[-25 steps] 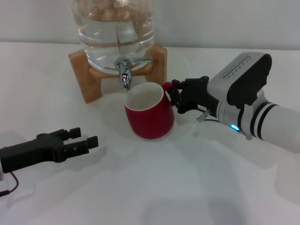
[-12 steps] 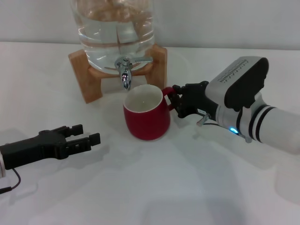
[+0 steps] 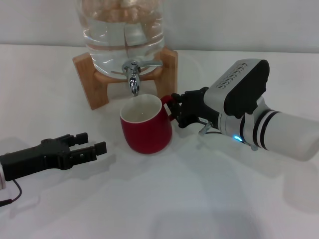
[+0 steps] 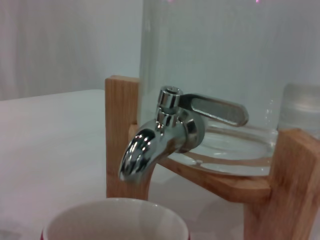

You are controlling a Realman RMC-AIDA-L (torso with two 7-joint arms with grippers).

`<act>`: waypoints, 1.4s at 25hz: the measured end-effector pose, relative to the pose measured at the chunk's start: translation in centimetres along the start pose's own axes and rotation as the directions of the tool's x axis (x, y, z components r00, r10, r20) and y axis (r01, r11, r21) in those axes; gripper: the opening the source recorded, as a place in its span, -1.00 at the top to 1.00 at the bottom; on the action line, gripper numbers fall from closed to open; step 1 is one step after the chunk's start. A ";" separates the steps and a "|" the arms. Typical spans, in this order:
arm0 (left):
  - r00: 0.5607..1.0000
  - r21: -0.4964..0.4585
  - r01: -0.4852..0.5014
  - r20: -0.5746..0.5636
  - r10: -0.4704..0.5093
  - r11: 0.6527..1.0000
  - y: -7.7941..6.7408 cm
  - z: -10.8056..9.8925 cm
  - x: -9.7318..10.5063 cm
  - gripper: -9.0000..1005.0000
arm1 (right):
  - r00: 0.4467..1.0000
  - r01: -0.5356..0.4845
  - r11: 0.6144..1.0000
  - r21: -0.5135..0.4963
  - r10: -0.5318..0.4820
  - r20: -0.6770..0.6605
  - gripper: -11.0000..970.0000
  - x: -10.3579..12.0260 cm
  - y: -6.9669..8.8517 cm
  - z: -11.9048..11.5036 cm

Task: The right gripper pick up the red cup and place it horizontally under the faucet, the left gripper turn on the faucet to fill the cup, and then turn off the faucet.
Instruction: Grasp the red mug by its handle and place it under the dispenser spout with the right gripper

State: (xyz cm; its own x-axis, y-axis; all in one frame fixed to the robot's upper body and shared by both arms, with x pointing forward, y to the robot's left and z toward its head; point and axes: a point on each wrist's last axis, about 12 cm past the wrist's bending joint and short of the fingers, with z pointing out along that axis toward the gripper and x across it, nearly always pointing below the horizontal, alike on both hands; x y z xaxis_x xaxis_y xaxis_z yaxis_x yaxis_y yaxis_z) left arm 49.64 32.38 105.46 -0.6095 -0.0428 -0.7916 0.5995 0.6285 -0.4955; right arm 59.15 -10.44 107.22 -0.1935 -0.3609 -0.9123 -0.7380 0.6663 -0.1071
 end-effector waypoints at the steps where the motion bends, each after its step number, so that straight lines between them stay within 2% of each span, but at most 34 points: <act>1: 1.000 0.000 0.000 0.000 0.000 1.000 0.0 0.0 0.0 -0.77 | 1.000 -0.002 1.000 0.001 0.002 0.001 0.68 0.0 0.0 0.0; 14: 1.000 0.005 0.001 0.000 -0.001 1.000 -0.1 0.0 0.0 -0.77 | 0.999 -0.050 0.999 0.017 0.050 0.003 0.71 0.2 -0.6 -0.1; 29: 1.000 0.013 0.007 -0.004 -0.007 1.000 -0.2 0.0 0.1 -0.77 | 1.000 -0.016 1.000 -0.012 0.016 -0.001 0.72 0.0 0.1 0.3; 35: 1.000 0.013 0.012 -0.004 -0.012 1.000 -0.2 0.0 0.1 -0.77 | 1.000 -0.008 1.000 -0.004 0.008 -0.026 0.72 0.6 -0.3 0.3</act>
State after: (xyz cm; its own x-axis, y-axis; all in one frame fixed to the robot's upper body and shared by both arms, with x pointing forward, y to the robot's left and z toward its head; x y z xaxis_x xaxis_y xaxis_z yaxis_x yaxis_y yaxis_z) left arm 49.50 32.24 105.46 -0.6190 -0.0471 -0.7840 0.5988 0.6177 -0.5098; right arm 59.43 -10.63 106.61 -0.2163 -0.3723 -0.9026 -0.7392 0.6663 -0.0977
